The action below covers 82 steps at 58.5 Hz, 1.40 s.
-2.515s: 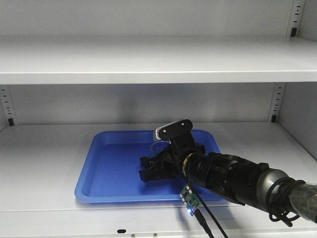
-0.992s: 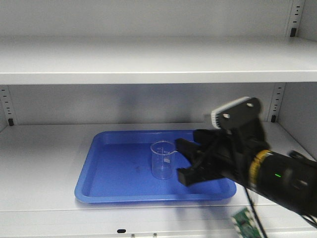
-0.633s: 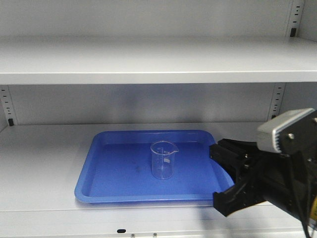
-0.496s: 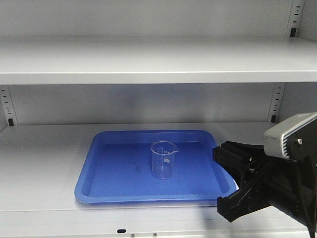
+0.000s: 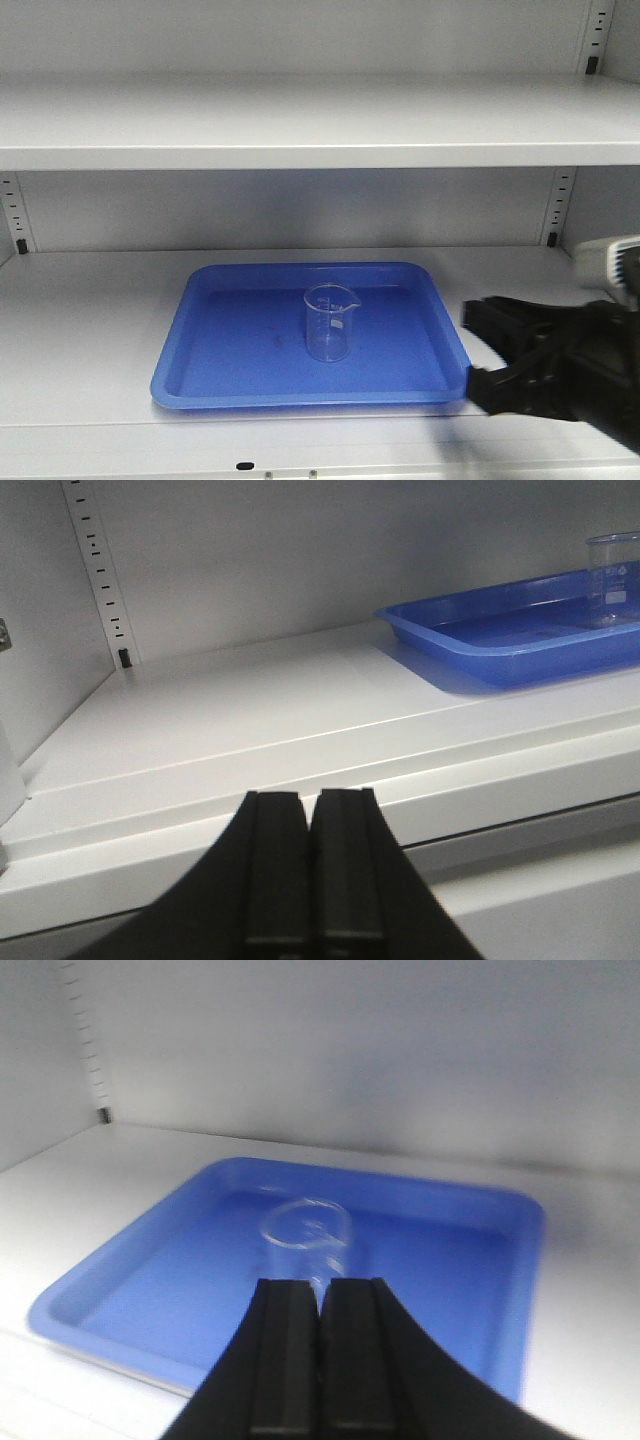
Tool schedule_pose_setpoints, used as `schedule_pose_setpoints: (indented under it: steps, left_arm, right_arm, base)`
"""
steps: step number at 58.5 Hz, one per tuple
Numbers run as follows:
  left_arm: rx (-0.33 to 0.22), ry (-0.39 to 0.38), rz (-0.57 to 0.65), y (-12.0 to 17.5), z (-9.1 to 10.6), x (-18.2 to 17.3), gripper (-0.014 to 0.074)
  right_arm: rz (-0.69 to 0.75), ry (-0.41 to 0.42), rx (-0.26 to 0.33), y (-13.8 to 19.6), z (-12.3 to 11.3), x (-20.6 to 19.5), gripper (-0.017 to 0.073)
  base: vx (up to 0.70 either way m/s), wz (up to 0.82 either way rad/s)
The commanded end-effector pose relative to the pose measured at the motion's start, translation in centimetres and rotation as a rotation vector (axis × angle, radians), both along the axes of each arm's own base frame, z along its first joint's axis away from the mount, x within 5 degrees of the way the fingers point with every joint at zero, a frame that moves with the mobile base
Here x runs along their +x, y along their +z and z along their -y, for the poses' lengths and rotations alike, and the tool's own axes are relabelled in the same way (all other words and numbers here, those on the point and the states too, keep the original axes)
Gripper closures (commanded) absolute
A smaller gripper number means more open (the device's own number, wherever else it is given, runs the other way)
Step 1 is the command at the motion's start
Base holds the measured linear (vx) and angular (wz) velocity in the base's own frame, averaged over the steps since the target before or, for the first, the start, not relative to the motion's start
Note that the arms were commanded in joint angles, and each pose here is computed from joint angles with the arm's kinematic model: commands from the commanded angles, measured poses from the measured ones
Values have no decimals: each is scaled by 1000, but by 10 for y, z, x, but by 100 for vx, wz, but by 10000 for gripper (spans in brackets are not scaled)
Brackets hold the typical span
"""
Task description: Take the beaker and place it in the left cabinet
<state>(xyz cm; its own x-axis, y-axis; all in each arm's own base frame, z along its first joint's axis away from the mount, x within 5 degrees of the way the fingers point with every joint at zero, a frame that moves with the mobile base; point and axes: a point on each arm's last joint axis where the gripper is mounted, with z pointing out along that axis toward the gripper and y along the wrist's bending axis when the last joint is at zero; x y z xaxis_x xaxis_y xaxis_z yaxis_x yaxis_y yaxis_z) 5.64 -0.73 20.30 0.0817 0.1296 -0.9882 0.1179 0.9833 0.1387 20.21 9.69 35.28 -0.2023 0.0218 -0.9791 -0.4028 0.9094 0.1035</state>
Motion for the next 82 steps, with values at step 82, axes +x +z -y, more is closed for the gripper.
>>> schedule_pose_setpoints:
  steps: [82]
  left_arm:
    - [-15,-4,76,2,0,-1,592]
  right_arm:
    - [144,-384,-46,-162,95,-145,565]
  base:
    - [0,0]
